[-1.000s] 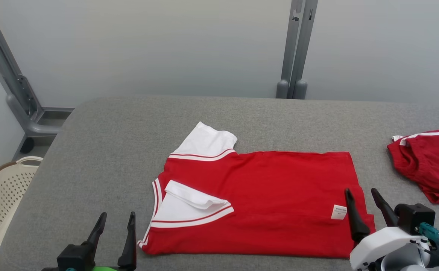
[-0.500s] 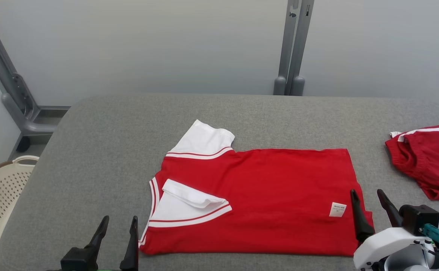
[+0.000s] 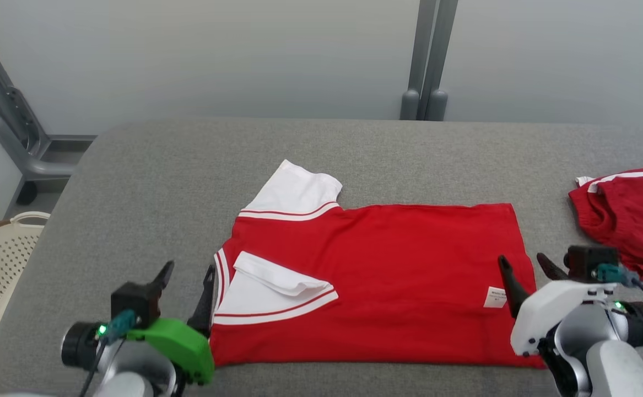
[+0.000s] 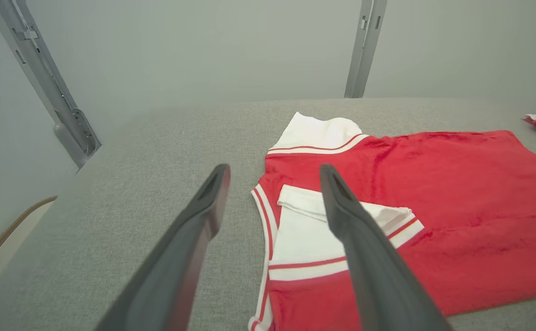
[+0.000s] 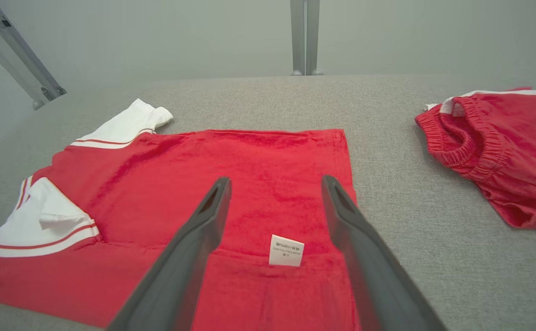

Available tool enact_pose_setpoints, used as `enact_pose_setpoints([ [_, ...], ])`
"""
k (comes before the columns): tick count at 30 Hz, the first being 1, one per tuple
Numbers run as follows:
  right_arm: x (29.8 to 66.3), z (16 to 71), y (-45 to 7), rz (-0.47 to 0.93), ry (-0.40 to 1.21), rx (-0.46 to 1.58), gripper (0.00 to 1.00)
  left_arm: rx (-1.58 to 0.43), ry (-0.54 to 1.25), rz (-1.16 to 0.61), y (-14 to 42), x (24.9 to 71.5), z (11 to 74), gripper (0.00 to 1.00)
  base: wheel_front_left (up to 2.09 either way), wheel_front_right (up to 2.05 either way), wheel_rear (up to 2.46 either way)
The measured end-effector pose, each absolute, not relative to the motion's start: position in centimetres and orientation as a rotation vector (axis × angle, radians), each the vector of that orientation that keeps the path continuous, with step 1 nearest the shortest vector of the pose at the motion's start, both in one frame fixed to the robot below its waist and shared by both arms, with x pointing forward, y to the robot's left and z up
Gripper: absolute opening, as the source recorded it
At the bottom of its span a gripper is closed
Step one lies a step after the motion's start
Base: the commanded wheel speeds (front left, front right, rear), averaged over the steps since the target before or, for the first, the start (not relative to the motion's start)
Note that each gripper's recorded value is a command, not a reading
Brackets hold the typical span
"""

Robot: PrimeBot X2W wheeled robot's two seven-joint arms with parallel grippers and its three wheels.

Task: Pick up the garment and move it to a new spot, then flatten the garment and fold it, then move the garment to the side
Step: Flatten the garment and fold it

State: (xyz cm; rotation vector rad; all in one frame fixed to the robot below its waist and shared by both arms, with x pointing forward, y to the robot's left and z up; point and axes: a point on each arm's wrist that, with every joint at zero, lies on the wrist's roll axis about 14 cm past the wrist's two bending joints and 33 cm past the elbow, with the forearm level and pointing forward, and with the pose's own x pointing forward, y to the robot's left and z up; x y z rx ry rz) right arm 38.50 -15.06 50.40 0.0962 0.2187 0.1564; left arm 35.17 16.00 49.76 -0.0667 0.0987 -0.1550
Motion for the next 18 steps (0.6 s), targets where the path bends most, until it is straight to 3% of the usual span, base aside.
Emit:
enact_pose_setpoints([
  [8,42.7,51.4,-15.2,0.149,0.363,0.038,1.0,-0.04,0.157,-0.233,13.7,42.2,52.1,1.0,0.0,0.0,0.0],
  [18,47.8,49.2,-14.9,0.155,0.557,-0.073,1.0,0.031,0.337,-0.245,12.4,50.9,49.6,1.0,0.0,0.0,0.0],
])
